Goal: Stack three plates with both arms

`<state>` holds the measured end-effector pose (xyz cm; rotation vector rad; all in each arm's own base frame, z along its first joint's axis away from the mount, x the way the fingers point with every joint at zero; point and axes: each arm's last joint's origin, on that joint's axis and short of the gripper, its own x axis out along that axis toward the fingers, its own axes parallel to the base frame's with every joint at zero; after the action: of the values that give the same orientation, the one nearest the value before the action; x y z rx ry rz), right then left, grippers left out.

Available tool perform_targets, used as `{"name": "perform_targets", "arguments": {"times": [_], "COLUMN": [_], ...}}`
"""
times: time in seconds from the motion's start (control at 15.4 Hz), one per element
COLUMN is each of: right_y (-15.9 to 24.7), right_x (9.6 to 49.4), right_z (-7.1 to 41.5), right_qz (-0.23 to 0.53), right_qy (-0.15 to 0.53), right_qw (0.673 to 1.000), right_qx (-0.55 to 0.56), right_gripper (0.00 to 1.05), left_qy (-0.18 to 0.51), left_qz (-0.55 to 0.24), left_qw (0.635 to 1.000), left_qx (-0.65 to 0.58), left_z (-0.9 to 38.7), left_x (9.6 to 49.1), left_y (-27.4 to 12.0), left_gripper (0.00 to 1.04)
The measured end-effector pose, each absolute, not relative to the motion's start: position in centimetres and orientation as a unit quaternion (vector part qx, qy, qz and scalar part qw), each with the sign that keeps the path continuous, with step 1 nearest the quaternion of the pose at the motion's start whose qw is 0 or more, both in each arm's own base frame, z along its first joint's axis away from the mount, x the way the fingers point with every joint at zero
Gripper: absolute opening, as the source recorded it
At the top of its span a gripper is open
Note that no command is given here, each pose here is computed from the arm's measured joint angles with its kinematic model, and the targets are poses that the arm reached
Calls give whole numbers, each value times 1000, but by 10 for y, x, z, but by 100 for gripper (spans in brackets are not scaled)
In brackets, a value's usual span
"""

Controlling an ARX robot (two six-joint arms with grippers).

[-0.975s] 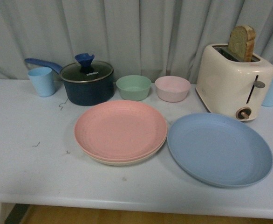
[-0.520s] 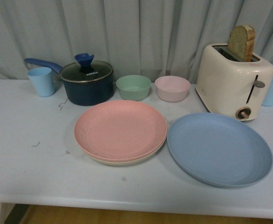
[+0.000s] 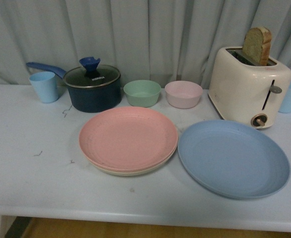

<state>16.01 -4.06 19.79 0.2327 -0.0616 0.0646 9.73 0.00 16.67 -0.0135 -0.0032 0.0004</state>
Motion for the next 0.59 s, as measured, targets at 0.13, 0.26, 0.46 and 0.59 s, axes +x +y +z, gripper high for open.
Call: {"name": "perform_targets", "arguments": {"times": [0.13,0.26,0.46,0.59], "right_y": [-46,-45,-35,-17], "right_x": [198,216,278,319], "right_z": [205,204,184,164], "right_qz": [0,-14,-51,-66], "right_qy": [-25,-10,97,175], "right_qw": [990,989,978,965], "right_qx": [139,147,179,184], "right_gripper": [98,98,98,98], "left_qy": [-1,-2,-2,-2], "left_qz": [0,0,0,0], "left_qw": [1000,1000,1000,1000], "left_qx": [-7,-7,-7,-7], "left_z": [167,167,167,167], "left_x": [97,97,97,97], "left_y": [0,0,0,0], "left_gripper": [98,98,98,98]}}
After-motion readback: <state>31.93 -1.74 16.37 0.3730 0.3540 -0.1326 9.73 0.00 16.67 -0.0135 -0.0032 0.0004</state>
